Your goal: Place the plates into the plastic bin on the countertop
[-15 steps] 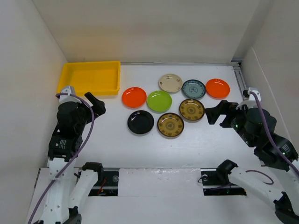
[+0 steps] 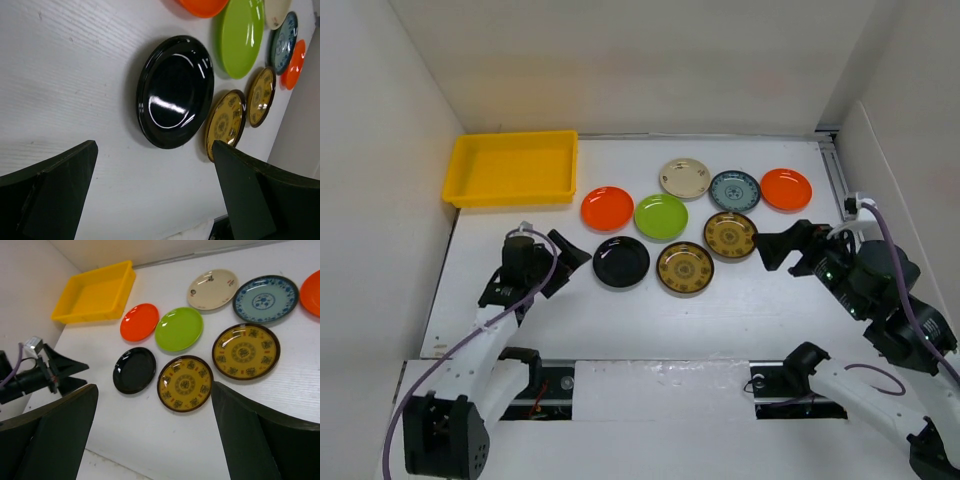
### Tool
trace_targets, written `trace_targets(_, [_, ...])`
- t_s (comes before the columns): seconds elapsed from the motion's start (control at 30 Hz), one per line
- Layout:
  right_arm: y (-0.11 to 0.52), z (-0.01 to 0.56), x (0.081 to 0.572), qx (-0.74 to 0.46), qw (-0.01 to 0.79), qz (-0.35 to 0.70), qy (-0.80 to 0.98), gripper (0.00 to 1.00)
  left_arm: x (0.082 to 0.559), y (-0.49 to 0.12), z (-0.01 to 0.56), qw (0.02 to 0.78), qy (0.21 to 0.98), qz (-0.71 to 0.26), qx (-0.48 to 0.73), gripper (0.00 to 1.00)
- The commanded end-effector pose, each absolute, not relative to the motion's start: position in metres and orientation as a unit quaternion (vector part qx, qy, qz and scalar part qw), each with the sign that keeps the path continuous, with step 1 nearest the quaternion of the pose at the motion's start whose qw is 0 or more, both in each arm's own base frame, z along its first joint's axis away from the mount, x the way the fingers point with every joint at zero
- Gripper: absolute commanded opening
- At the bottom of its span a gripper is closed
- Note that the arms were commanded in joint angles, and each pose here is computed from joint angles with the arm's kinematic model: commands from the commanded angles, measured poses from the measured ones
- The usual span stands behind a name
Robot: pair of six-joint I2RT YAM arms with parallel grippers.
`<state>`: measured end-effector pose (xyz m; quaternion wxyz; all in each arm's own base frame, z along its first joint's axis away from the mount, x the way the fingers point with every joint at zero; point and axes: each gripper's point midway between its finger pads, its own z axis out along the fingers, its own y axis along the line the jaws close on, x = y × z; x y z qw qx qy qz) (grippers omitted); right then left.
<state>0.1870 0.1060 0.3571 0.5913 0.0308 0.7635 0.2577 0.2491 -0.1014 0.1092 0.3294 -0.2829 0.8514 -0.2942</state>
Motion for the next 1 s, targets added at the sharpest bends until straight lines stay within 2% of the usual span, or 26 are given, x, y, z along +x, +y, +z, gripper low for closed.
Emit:
trace_targets(0.0, [0.127,0.365,0.186,0.006,0.588,0.303,0.750,1.00,0.269,-0.121,0.125,0.354,0.816,-0.367,-0.273,1.00])
trace_targets(0.3, [0.136,0.370,0.187,-0.004,0.589,0.321,0.742,1.00,0.279,-0.129,0.047,0.274,0.848,-0.348,-0.292,0.97])
trace_targets(0.47, [0.132,0.365,0.188,-0.002,0.591,0.310,0.745,1.00,0.276,-0.132,0.019,0.241,0.861,-0.333,-0.300,0.85])
trace_targets(0.6, [0.131,0.365,0.189,0.001,0.593,0.307,0.744,1.00,0.277,-0.130,0.010,0.237,0.864,-0.324,-0.305,0.60])
trace_targets(0.63, [0.131,0.365,0.189,0.001,0.593,0.307,0.744,1.00,0.278,-0.128,0.009,0.240,0.864,-0.319,-0.308,0.48])
trace_targets(0.67, [0.131,0.365,0.189,0.001,0.593,0.307,0.744,1.00,0.276,-0.127,0.005,0.239,0.866,-0.316,-0.303,0.41])
trace_targets(0.77, [0.131,0.365,0.189,0.001,0.593,0.307,0.744,1.00,0.277,-0.129,-0.001,0.229,0.869,-0.316,-0.304,0.29])
trace_targets(0.8, [0.131,0.365,0.189,0.001,0.593,0.307,0.744,1.00,0.279,-0.129,-0.001,0.230,0.871,-0.315,-0.300,0.21])
trace_targets(0.9, [0.131,0.365,0.189,0.001,0.593,0.307,0.744,1.00,0.279,-0.130,-0.007,0.220,0.873,-0.314,-0.301,0.15])
trace_targets(0.97, [0.131,0.365,0.189,0.001,0.593,0.307,0.744,1.00,0.279,-0.130,-0.010,0.219,0.875,-0.312,-0.297,0.07])
